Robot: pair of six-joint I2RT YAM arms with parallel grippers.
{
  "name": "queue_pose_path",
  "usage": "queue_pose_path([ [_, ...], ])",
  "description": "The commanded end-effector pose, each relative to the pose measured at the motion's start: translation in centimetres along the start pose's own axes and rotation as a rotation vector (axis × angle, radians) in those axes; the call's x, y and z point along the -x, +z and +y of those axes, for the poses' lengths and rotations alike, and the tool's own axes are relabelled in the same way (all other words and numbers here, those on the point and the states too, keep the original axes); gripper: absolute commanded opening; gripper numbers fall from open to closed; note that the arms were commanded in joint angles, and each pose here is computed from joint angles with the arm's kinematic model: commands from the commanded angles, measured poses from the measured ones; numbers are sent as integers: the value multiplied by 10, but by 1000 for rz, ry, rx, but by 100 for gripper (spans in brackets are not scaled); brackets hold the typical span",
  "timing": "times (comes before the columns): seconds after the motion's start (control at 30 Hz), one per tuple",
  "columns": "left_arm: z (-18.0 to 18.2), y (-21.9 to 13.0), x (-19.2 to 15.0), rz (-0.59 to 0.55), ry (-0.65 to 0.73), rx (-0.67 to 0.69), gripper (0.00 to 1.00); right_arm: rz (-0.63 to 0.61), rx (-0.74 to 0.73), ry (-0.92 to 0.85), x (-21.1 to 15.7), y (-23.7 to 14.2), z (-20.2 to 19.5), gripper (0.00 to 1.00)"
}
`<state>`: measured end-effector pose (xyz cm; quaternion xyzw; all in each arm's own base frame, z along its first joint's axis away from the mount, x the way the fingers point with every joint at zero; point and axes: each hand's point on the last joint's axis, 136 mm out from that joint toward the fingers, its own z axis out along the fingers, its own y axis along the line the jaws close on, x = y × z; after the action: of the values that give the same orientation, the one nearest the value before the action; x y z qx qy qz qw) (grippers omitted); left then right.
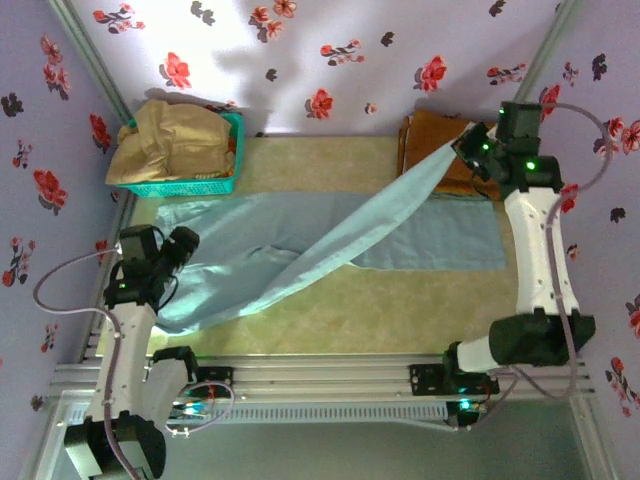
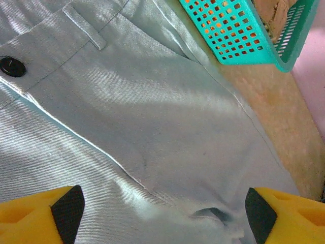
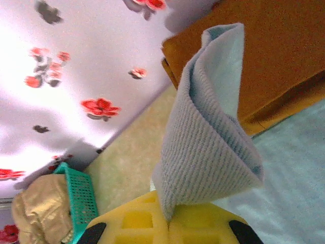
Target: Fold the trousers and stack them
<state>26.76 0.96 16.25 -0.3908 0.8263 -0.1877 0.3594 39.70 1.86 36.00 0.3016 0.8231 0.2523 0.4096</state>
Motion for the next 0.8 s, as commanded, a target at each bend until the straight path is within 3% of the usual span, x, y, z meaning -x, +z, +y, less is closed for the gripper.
queue_pose_path([
  [0.0,-4,-4,5,-14,10,-15,86,6,-127,57,-14,-19,-55,0],
  [0.13,-2,0,-2,7,11,-25,86,60,-310,96,-50,-24,-139,0],
  [0.23,1,3,-6,21,11,-27,86,55,-431,106,-66,-38,-183,10],
  [0.27,0,5,-9,27,6,-37,86,41,-462,103,-67,-41,-192,26],
  [0.3,1,7,-12,35,0,-45,86,39,-484,108,-69,-41,-198,52],
  [0.37,1,10,-16,51,-5,-56,86,55,-497,119,-66,-35,-199,84],
  [0.6,1,9,-25,67,0,-75,86,69,-497,94,-63,-34,-192,89],
  [0.77,-16,21,-55,139,25,-140,84,229,-434,89,-122,-8,-188,87],
])
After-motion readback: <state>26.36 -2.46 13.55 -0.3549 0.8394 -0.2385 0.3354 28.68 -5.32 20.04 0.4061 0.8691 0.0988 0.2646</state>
